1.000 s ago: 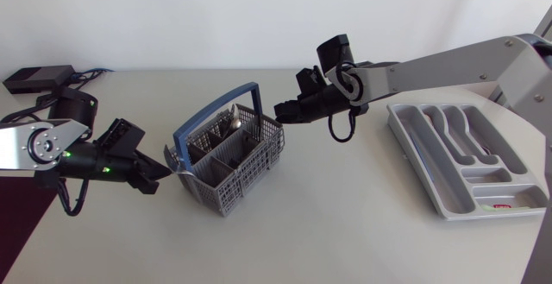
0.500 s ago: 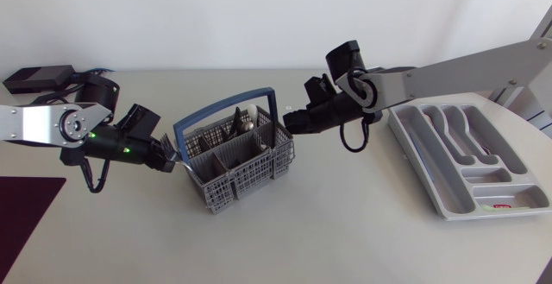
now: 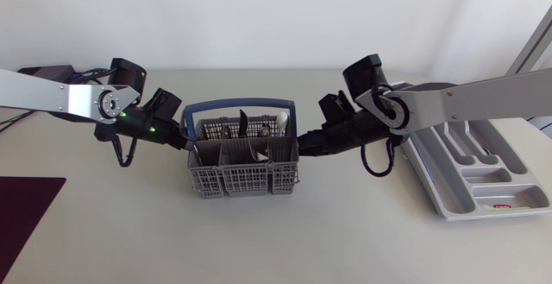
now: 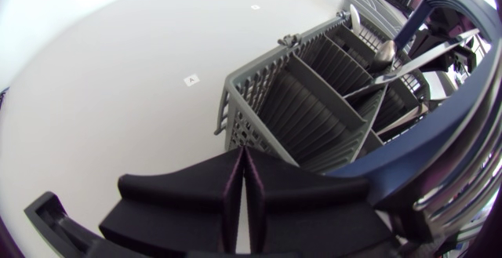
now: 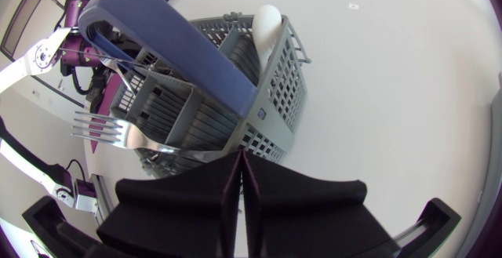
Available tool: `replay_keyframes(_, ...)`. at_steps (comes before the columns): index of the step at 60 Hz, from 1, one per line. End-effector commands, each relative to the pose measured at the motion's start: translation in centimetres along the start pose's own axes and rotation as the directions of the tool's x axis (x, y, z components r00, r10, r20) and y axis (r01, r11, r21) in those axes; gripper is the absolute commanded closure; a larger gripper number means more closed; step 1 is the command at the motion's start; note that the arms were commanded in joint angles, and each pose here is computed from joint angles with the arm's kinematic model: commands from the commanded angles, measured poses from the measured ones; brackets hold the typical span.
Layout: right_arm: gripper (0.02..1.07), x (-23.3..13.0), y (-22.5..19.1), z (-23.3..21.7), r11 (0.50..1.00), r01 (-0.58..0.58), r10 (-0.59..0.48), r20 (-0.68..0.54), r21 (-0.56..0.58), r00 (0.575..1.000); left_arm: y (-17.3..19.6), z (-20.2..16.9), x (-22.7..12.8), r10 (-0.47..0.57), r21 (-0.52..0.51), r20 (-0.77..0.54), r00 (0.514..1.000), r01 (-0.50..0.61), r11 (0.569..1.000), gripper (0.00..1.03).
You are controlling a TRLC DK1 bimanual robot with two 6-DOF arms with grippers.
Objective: Sort the cutlery from the basket into the organizer compartments.
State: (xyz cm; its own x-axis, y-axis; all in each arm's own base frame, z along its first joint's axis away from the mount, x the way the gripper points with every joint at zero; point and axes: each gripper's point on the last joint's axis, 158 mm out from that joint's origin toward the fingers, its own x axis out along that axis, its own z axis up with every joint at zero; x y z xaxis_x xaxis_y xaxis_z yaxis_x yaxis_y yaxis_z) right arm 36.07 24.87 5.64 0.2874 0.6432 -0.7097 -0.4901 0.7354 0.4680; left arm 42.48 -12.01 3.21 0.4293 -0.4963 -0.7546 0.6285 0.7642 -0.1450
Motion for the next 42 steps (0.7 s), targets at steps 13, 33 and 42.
replay_keyframes(13, 1.02, -0.7, 1.9, -2.0, 0.999, -0.006, 0.005, -0.011, -0.043, 1.0, 0.7, 0.2, 1.9, -0.035, -0.027, 0.006, 0.999, 0.035, 0.999, 1.0)
replay_keyframes(33, 0.85, -3.4, -0.8, -1.0, 0.978, 0.188, -0.181, 0.081, -0.094, 0.98, 4.0, -0.8, -3.8, 0.045, -0.114, 0.056, 0.997, -0.038, 0.993, 0.94)
replay_keyframes(42, 0.7, -4.7, -0.8, -0.8, 0.971, 0.21, -0.197, 0.112, -0.117, 0.974, 3.4, -0.5, -7.5, 0.097, -0.091, 0.108, 0.989, -0.088, 0.992, 0.88)
